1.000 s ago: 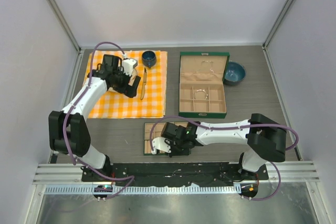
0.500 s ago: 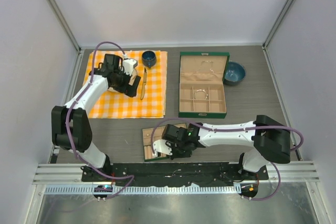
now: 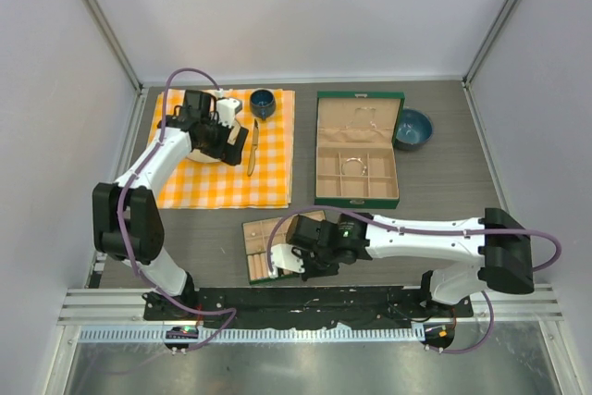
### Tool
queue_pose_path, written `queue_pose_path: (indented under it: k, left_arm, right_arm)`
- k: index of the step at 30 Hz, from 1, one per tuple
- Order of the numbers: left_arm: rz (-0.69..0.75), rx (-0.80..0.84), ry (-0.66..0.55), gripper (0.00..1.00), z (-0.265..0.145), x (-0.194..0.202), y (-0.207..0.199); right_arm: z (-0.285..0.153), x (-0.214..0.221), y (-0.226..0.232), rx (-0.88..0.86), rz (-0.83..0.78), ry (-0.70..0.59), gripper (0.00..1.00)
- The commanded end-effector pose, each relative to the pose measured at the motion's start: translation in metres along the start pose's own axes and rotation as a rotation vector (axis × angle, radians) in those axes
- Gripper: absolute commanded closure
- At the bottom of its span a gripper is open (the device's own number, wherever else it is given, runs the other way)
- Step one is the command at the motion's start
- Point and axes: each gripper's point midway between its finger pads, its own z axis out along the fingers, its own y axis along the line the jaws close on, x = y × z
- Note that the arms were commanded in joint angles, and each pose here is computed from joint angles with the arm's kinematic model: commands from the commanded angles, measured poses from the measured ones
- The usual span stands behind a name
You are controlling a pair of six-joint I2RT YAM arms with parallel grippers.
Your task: Organize the mixed jewelry
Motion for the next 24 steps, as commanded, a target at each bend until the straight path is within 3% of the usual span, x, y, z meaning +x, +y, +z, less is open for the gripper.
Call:
queue_pose_path:
  k: [1, 4, 13, 24]
  left_arm:
    - [-0.009, -0.014, -0.034, 0.00, -0.004, -0.015, 0.006]
    - [-0.007, -0.015, -0.042, 0.00, -0.006, -0.017, 0.006]
    - [0.011, -0.011, -0.052, 0.00, -0.012, -0.019, 0.004]
    - [0.035, -0.013, -0.045, 0.00, -0.012, -0.012, 0.004]
  right_arm:
    - [-0.046, -0.037, -0.027, 0.160, -0.041, -0.121, 0.99]
    - [-0.063, -0.037, -0.045, 0.258, -0.060, -0.111, 0.99]
    - [-0.081, -0.022, -0.075, 0.293, -0.011, -0.082, 0.99]
    - [-0.117, 0.043, -0.140, 0.354, 0.079, -0.006, 0.99]
